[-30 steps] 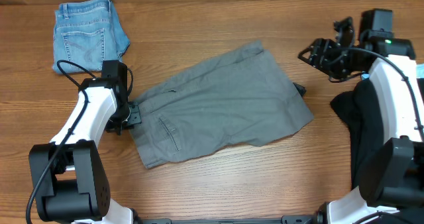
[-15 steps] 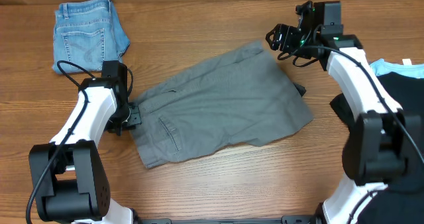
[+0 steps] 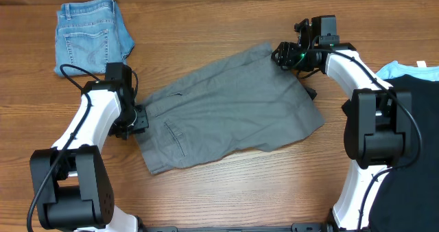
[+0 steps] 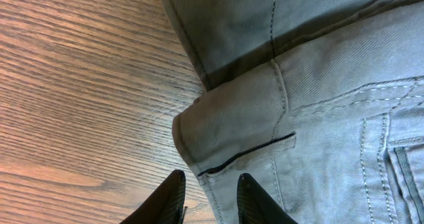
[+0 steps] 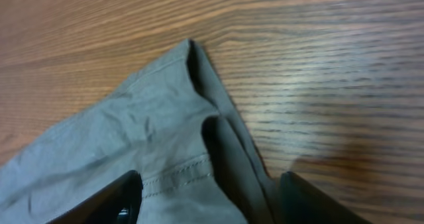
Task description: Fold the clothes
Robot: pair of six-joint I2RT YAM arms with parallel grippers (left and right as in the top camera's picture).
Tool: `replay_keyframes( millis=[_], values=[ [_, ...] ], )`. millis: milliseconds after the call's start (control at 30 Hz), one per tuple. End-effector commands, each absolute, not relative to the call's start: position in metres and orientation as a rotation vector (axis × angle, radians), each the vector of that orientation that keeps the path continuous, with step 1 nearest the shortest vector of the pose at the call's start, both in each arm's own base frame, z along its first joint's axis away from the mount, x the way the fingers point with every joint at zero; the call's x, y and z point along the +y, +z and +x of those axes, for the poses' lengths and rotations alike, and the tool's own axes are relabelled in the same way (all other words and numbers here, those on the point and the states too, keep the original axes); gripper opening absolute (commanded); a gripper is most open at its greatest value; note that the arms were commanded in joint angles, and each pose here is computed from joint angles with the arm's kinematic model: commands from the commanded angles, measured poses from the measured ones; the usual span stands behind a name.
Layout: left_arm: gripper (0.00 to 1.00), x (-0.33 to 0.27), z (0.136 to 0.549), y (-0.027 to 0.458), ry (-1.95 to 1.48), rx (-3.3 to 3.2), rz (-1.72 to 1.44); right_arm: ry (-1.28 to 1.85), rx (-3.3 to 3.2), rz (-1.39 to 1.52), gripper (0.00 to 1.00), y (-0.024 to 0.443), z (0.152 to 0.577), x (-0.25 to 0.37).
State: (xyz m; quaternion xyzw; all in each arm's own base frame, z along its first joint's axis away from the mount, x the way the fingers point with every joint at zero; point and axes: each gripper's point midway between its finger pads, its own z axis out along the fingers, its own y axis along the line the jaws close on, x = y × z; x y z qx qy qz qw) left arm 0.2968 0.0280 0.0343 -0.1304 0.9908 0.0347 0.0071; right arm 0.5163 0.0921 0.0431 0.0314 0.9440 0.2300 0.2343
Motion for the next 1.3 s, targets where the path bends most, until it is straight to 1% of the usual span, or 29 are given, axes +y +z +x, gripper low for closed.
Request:
replay_keyframes(
  millis=[0, 133, 200, 233, 367, 433, 567, 633, 667, 700, 767, 833, 933, 1033, 1100, 1133, 1167, 1267],
  values=[
    [0.31, 0.025, 0.304, 0.041, 0.075, 3.07, -0.4, 0.668, 2.581, 0.061, 0.57, 0.046, 0.517, 0.097],
    [0.31, 0.025, 0.304, 0.041, 0.074, 3.071, -0.4, 0.685, 2.602, 0.064, 0.55, 0.043, 0.512, 0.098],
    [0.31, 0.025, 0.304, 0.041, 0.074, 3.071, -0.4, 0.694, 2.603, 0.062, 0.56, 0.04, 0.51, 0.099],
    [0.31, 0.025, 0.304, 0.041, 0.074, 3.071, -0.4, 0.693, 2.601, 0.06, 0.59, 0.039, 0.509, 0.099],
    [0.32, 0.025, 0.304, 0.041, 0.073, 3.071, -0.4, 0.726, 2.588, 0.048, 0.58, 0.037, 0.508, 0.103],
    [0.32, 0.025, 0.304, 0.041, 0.073, 3.071, -0.4, 0.773, 2.582, 0.034, 0.52, 0.039, 0.506, 0.109],
    [0.31, 0.025, 0.304, 0.041, 0.073, 3.072, -0.4, 0.776, 2.583, 0.034, 0.44, 0.039, 0.506, 0.109],
    [0.31, 0.025, 0.303, 0.041, 0.074, 3.074, -0.401, 0.776, 2.583, 0.034, 0.38, 0.039, 0.506, 0.109],
    [0.31, 0.025, 0.304, 0.041, 0.074, 3.074, -0.4, 0.776, 2.583, 0.034, 0.32, 0.039, 0.506, 0.109],
    [0.31, 0.025, 0.303, 0.041, 0.074, 3.074, -0.4, 0.776, 2.582, 0.034, 0.22, 0.039, 0.506, 0.109],
    [0.31, 0.025, 0.303, 0.041, 0.074, 3.074, -0.401, 0.777, 2.58, 0.034, 0.09, 0.039, 0.506, 0.109],
    [0.31, 0.025, 0.303, 0.041, 0.074, 3.075, -0.4, 0.775, 2.577, 0.037, 0.04, 0.04, 0.507, 0.107],
    [0.26, 0.025, 0.302, 0.041, 0.075, 3.079, -0.401, 0.811, 2.554, 0.036, 0.04, 0.048, 0.511, 0.105],
    [0.22, 0.025, 0.301, 0.042, 0.077, 3.086, -0.401, 0.891, 2.505, 0.025, 0.04, 0.067, 0.516, 0.103],
    [0.23, 0.024, 0.3, 0.045, 0.073, 3.093, -0.403, 0.938, 2.466, 0.017, 0.04, 0.084, 0.518, 0.101],
    [0.26, 0.023, 0.299, 0.048, 0.065, 3.092, -0.403, 0.959, 2.445, 0.017, 0.04, 0.093, 0.518, 0.099],
    [0.27, 0.023, 0.3, 0.051, 0.063, 3.088, -0.404, 0.971, 2.43, 0.013, 0.04, 0.1, 0.519, 0.098],
    [0.27, 0.021, 0.303, 0.068, 0.042, 3.047, -0.411, 1.027, 2.377, -0.021, 0.04, 0.128, 0.514, 0.102]
  ],
)
